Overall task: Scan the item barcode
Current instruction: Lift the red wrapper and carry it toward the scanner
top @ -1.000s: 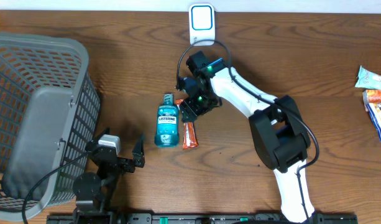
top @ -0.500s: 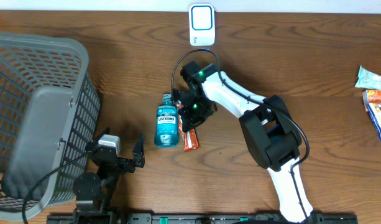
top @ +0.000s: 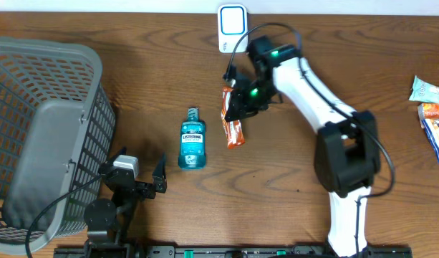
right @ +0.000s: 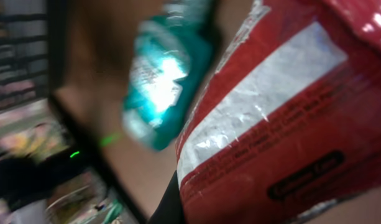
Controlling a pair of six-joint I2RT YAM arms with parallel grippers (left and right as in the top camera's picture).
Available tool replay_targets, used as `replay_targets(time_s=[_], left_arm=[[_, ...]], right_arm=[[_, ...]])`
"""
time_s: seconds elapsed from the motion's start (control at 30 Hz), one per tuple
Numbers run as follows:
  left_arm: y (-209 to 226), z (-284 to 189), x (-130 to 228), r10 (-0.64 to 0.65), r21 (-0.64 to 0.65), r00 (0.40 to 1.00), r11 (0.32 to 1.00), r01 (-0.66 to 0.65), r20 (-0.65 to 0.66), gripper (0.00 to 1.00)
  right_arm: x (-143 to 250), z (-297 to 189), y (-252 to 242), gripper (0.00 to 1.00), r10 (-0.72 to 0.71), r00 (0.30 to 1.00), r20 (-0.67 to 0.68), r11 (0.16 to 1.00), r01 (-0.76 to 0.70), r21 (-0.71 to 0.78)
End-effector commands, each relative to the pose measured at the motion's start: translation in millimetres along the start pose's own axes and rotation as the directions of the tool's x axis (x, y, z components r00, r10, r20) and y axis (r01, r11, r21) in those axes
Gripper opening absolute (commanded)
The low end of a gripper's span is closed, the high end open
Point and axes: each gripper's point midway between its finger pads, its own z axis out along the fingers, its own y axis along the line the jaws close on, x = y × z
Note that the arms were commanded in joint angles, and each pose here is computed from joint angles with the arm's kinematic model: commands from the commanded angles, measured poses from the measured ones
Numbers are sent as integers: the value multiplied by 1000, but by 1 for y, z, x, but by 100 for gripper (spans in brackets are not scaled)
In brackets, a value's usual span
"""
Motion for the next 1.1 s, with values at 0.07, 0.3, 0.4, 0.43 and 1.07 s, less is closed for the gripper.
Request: replay_targets(time_s=[0.07,0.3,0.4,0.43,1.07], left_arm=[[1,2,13,-4,-1,999,1000,4,-36,98],[1,2,13,-4,-1,999,1000,4,-36,98],[1,2,13,-4,-1,999,1000,4,-36,98],[1,2,13,-4,-1,999,1000,4,-36,98],[1,2,13,-4,-1,999,1000,4,-36,98]], right_arm=[[3,-39,50,1,-157,983,89,962,173,-212],[24,-76,62,1,-275,952,137,928,300,-223],[38,-95,73,2,-322,934,154,913,349,-211],[43,-100,75,1,-335,930,153,909,362,-205],[68,-112,47,2,125,951,282,985,-152,76]])
